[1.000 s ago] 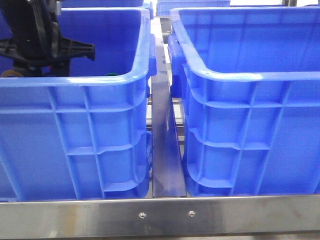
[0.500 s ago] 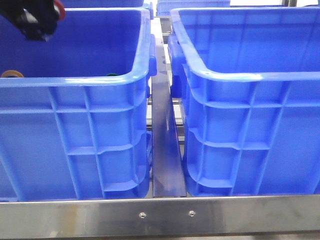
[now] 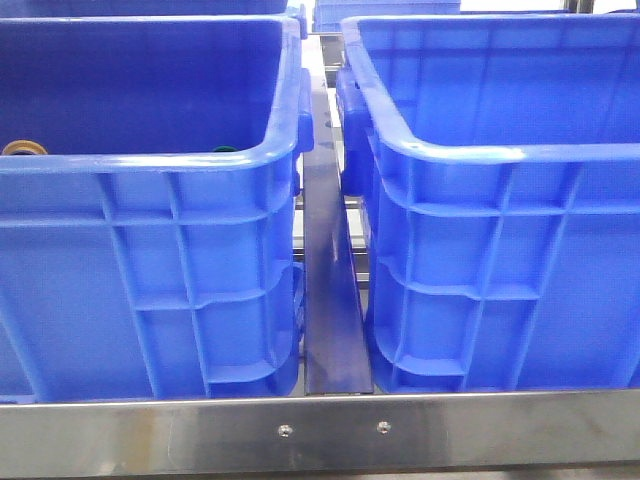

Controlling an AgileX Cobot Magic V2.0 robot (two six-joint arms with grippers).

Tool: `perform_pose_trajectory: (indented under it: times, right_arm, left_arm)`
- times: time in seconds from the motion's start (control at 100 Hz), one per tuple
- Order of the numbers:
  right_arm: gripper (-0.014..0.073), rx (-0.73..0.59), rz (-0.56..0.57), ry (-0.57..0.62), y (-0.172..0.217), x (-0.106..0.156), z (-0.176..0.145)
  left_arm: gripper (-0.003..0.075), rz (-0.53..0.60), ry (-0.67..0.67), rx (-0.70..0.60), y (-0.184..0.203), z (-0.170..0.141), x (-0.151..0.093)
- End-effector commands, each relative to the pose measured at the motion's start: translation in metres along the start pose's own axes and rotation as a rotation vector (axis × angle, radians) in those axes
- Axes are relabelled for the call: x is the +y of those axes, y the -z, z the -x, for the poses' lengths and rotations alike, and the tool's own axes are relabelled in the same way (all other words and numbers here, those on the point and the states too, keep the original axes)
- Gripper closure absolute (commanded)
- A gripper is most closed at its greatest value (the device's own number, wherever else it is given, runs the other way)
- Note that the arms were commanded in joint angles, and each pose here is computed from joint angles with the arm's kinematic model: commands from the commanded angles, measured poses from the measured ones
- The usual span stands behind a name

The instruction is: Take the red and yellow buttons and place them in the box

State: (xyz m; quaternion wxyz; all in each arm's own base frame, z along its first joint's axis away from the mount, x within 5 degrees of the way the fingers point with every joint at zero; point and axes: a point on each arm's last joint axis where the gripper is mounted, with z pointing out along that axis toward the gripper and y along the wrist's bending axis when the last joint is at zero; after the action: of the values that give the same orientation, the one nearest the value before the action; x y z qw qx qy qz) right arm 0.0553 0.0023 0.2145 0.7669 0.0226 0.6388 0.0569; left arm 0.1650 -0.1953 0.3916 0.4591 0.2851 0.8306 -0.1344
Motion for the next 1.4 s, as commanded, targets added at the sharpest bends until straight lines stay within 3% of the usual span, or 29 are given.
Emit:
perform_pose_trajectory:
  times: [0.0,0.25,0.57,0.65,0.9,1.08,1.28,1.39]
  right_arm:
    - [0.0692,-0.121,0.02,0.011,0.003,0.002,0.014]
    - [0.0692,-0.133,0.022,0.011,0.003,0.002,0.015]
    - [0.0692,-0.237,0.037,0.01,0.005,0.005,0.035]
    - [0.0692,-0.217,0.036,-0.043,0.006,0.006,0.048]
    - [0.0692,-0.009,-0.017,-0.082,0.008,0.011,0.11]
    - [0.0692,0.209,-0.046,-0.126,-0.011,0.015,0.146]
    - [0.0692,0.388,-0.011,-0.276,-0.045,0.025,0.157]
    - [0.069,0.432,-0.016,-0.293,-0.062,0.025,0.152]
  left_arm:
    - [0.0739,-0.098,-0.06,-0.132,0.014,0.014,-0.018]
    - [0.0739,-0.189,-0.122,-0.152,0.008,0.012,-0.046]
    - [0.0739,-0.192,-0.121,-0.138,0.004,0.011,-0.048]
    - [0.0739,-0.192,-0.121,-0.138,0.004,0.011,-0.048]
    - [0.0739,-0.191,-0.121,-0.136,0.004,0.011,-0.048]
    - [0.0739,-0.191,-0.121,-0.136,0.004,0.011,-0.048]
    - [0.0739,-0.191,-0.121,-0.136,0.004,0.011,-0.048]
    - [0.0739,-0.191,-0.121,-0.136,0.004,0.011,-0.048]
